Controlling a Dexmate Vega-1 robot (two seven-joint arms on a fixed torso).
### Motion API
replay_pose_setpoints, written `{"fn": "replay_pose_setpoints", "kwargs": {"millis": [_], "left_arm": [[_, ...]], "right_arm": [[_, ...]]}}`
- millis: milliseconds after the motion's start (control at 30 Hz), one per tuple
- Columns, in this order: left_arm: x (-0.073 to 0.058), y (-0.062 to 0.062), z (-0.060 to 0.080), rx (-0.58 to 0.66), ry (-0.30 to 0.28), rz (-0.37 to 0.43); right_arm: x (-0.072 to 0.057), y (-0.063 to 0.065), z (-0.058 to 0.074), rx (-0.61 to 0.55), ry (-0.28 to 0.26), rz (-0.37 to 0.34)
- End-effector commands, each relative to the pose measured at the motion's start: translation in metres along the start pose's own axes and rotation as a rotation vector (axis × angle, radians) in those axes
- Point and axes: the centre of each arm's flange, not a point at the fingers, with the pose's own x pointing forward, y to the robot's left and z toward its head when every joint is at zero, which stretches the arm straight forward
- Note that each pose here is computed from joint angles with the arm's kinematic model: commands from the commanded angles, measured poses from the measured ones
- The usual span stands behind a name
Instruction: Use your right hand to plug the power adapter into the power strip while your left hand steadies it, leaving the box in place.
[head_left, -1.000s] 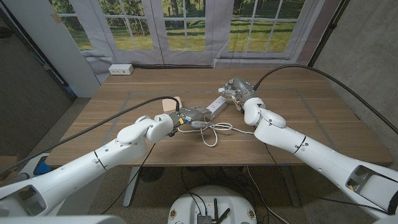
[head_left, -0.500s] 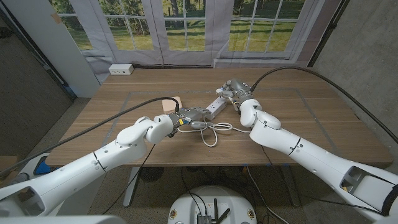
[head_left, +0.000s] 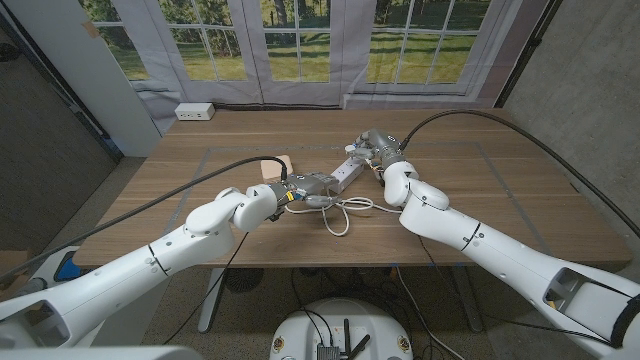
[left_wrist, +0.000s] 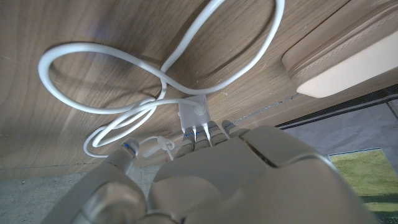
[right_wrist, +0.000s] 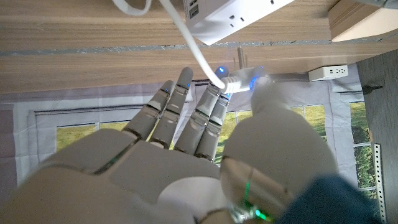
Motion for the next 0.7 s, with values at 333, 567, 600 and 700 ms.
{"fn": "replay_pose_setpoints", "kwargs": {"millis": [333,567,600,700], "left_arm": [[0.0,-0.001,0.002,-0.003,-0.009,-0.014],[-0.001,-0.001,0.004,-0.005,-0.009,-0.022],[-0.002,-0.001,0.004,-0.005,-0.009,-0.021],[-0.002,-0.002,0.005,-0.005,-0.01,-0.022]], "right_arm": [[0.01,0.001,-0.007,0.021,-0.052,0.089],[0.013,-0.002,-0.012,0.023,-0.065,0.114],[0.014,-0.003,-0.013,0.022,-0.064,0.115],[0.016,-0.005,-0.015,0.031,-0.065,0.132]]}}
